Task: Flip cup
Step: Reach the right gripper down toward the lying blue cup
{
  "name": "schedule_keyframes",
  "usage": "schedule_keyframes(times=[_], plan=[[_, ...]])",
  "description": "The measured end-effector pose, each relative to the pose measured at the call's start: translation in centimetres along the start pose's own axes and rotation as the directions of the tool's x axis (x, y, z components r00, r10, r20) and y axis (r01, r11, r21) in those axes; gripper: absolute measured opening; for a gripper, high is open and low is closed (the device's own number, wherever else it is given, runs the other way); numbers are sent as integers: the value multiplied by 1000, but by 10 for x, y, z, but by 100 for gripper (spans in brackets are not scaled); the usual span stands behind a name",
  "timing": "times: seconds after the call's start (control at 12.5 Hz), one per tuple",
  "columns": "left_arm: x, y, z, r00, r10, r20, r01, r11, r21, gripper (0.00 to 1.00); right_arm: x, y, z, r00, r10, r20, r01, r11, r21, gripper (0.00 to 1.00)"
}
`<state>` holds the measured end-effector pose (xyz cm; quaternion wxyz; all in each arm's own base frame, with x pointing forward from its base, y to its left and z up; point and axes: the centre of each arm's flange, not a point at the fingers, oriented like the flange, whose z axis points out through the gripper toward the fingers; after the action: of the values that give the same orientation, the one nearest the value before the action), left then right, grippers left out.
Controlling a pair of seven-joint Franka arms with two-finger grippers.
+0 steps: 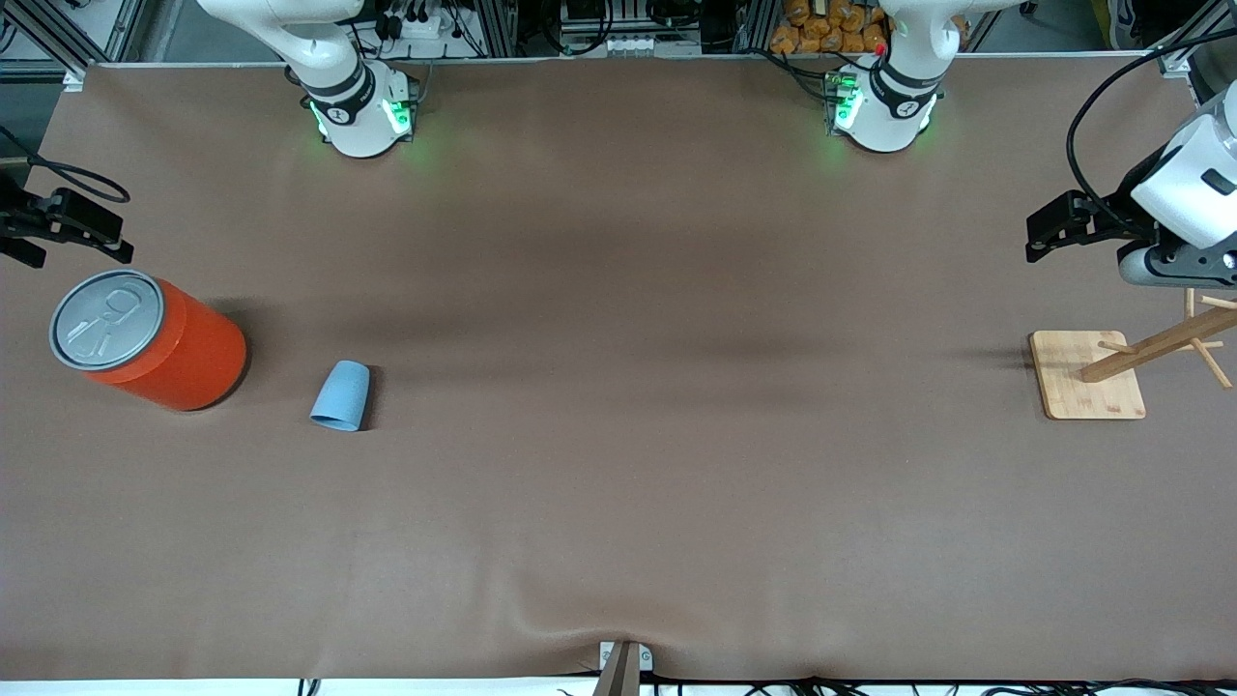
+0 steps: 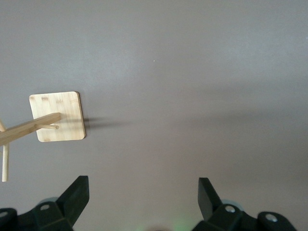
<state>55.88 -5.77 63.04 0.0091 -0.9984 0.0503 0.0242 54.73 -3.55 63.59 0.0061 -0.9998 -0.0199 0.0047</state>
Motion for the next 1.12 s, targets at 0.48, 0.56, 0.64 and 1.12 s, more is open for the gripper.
schedule_keyframes(times=[0.48, 0.56, 0.64, 1.12], plan=[[-1, -26, -14, 999, -38, -29, 38, 999, -2, 100, 1, -4, 1, 1000, -8, 1, 8, 1000, 2, 100], [-1, -35, -13, 998, -51, -28, 51, 999, -3, 100, 2, -8, 3, 1000, -17, 4, 17, 1000, 2, 100], [1, -40, -11, 998, -59, -25, 59, 998, -5, 100, 4, -14, 6, 1000, -27, 10, 27, 1000, 3, 100], [2, -22, -13, 997, -68, -27, 68, 998, -7, 100, 55, -11, 127, 978, -25, 207, 24, 1000, 7, 100]])
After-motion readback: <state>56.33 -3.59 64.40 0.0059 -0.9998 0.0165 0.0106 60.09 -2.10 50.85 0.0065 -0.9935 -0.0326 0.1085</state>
